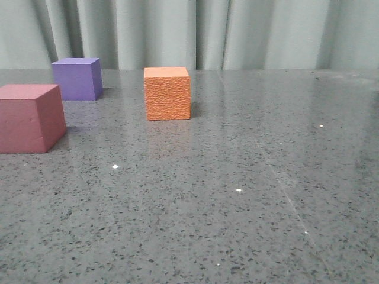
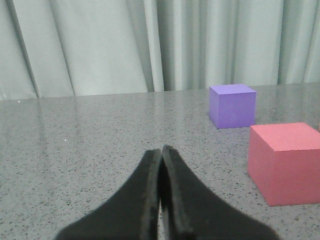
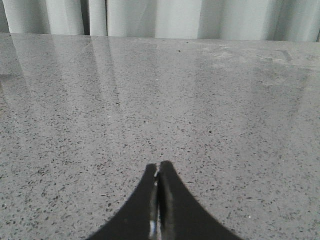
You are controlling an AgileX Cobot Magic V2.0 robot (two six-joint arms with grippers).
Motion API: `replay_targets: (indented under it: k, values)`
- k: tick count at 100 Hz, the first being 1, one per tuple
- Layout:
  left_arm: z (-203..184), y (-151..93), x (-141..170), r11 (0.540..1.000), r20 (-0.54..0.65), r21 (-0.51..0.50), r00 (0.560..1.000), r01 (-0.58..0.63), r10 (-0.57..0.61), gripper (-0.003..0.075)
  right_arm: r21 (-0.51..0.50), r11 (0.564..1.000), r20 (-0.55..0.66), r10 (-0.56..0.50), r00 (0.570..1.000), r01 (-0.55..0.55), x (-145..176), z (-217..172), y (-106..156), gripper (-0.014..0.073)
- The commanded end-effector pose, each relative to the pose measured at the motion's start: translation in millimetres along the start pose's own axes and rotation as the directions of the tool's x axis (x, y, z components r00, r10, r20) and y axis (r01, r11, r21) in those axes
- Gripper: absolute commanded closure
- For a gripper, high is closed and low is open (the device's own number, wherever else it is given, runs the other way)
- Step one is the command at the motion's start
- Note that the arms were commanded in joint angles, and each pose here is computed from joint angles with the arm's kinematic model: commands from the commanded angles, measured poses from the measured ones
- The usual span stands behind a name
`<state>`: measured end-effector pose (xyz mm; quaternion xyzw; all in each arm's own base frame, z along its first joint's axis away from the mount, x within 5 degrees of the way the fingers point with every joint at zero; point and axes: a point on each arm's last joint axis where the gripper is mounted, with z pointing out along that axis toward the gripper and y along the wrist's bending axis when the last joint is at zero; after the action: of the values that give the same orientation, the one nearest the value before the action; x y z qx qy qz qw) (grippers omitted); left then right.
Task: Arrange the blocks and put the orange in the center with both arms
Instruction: 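Move the open left gripper over the orange cube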
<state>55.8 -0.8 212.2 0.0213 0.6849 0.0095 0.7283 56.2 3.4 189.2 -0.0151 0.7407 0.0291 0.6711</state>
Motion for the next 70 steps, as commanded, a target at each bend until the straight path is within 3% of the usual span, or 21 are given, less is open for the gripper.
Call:
replay_targets:
  k: [1, 55, 70]
  values:
    - [-1, -1, 10, 1.0, 0.054, 0.008, 0.999, 0.008, -0.009, 0.0739, 0.002, 1.0, 0.123, -0.005, 0.992, 0.005, -13, -3, 0, 0.0715]
    - [-1, -2, 8, 1.0, 0.08, 0.011, 0.997, 0.008, -0.009, 0.0739, 0.002, 1.0, 0.123, -0.005, 0.992, 0.005, -13, -3, 0, 0.0715]
    - [-2, -2, 0, 0.999, 0.144, 0.018, 0.989, 0.031, -0.033, 0.0739, 0.002, 1.0, 0.123, -0.005, 0.992, 0.005, -13, -3, 0, 0.0715]
